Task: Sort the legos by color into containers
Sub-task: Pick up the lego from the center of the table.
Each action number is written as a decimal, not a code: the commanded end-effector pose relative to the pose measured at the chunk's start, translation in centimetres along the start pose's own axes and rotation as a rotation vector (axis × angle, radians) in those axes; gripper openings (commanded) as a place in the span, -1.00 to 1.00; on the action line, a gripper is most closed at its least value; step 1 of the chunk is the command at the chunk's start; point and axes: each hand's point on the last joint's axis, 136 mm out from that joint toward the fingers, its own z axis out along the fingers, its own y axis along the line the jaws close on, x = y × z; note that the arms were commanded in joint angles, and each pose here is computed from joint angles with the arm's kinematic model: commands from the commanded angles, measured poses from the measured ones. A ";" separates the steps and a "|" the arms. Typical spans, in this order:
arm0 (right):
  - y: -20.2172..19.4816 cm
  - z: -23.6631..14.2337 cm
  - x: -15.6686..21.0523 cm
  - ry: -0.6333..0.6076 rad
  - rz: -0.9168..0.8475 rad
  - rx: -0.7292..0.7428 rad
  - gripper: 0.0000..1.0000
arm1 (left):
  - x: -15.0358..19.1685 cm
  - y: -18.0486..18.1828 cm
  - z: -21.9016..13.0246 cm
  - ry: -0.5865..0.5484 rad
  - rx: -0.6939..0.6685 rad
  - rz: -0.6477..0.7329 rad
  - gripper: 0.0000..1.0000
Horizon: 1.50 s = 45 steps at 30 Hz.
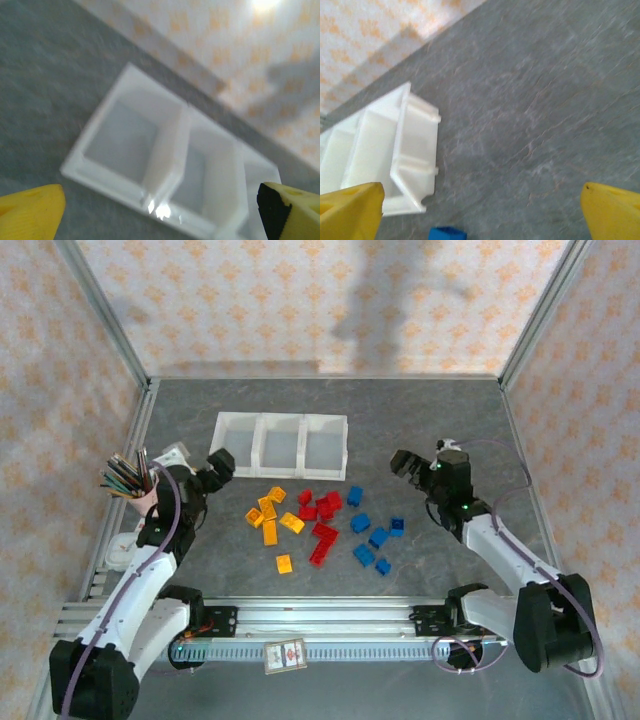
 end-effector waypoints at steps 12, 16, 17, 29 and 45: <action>5.8 -0.9 9.8 0.267 -0.087 -0.093 0.99 | 13.0 -8.3 -2.3 0.445 0.140 0.218 0.88; 8.0 -1.6 11.2 0.290 -0.071 -0.179 0.99 | 14.9 -9.7 -1.1 0.482 0.157 0.365 0.79; 8.2 -1.6 11.3 0.293 -0.066 -0.186 0.99 | 15.2 -10.0 -0.9 0.488 0.163 0.398 0.77; 8.9 -2.4 11.2 0.303 -0.071 -0.191 0.99 | 18.8 -10.2 4.1 0.537 0.116 0.683 0.49; 9.2 -2.3 11.1 0.300 -0.075 -0.201 0.99 | 21.5 -10.1 8.6 0.547 0.064 0.791 0.03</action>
